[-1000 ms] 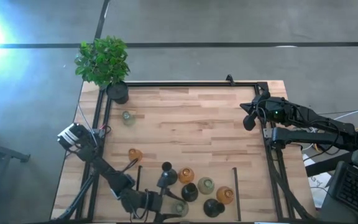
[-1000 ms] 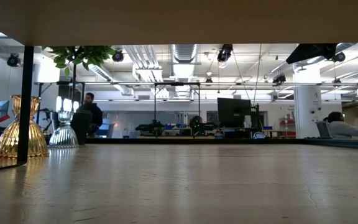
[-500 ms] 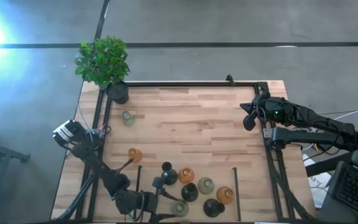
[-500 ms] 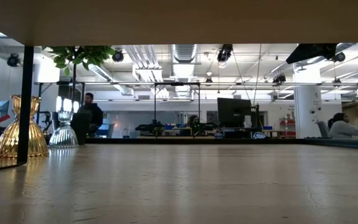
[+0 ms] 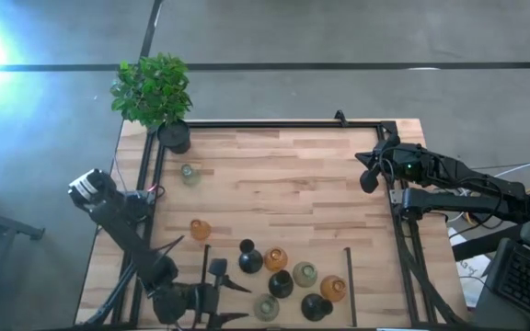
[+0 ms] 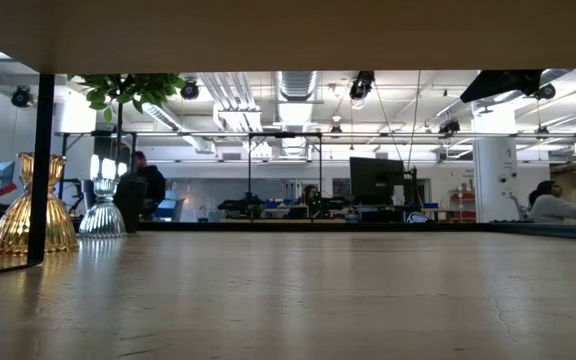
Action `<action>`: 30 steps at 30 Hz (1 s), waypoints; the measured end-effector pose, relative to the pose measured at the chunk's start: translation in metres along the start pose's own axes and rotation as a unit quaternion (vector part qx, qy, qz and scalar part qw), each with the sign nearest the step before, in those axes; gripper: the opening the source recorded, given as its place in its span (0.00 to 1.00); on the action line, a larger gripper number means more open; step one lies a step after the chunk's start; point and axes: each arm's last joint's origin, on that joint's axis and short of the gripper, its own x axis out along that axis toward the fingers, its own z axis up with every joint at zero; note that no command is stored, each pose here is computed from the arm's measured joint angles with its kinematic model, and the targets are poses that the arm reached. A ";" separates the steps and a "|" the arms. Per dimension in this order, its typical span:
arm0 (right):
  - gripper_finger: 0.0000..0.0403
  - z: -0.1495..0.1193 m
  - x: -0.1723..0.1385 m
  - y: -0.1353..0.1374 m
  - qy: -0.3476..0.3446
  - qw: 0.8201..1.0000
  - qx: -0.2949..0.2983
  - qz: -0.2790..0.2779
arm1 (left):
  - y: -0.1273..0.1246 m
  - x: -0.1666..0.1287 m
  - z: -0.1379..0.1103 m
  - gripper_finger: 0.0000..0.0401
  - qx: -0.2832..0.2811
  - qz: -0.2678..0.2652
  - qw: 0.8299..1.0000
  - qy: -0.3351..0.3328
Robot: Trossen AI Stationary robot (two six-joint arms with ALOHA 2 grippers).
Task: Pick & Place candle stick holders
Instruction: Put the orange glass candle holder on the shelf
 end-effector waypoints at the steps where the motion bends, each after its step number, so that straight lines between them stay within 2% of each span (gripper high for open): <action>1: 0.02 0.000 0.000 0.000 0.000 1.000 0.000 0.000 | 0.001 -0.003 0.001 0.63 0.002 0.004 1.000 0.004; 6: 0.02 0.000 0.000 0.000 0.000 1.000 0.000 0.000 | 0.009 -0.019 0.011 0.63 0.002 0.024 0.999 0.026; 13: 0.02 0.000 0.000 0.000 0.000 1.000 0.000 0.000 | 0.029 -0.059 0.028 0.62 -0.030 0.020 0.996 0.076; 18: 0.02 0.000 0.000 0.000 0.000 1.000 0.000 0.000 | 0.051 -0.090 0.039 0.60 -0.067 -0.004 0.990 0.127; 22: 0.02 0.000 0.000 0.000 0.000 1.000 0.000 0.000 | 0.076 -0.117 0.045 0.58 -0.076 -0.018 0.978 0.196; 26: 0.02 0.000 0.000 0.000 0.000 1.000 0.000 0.000 | 0.102 -0.140 0.045 0.56 -0.051 0.012 0.963 0.263; 30: 0.02 0.000 0.000 0.000 0.000 1.000 0.000 0.000 | 0.122 -0.154 0.039 0.54 -0.060 0.037 0.941 0.332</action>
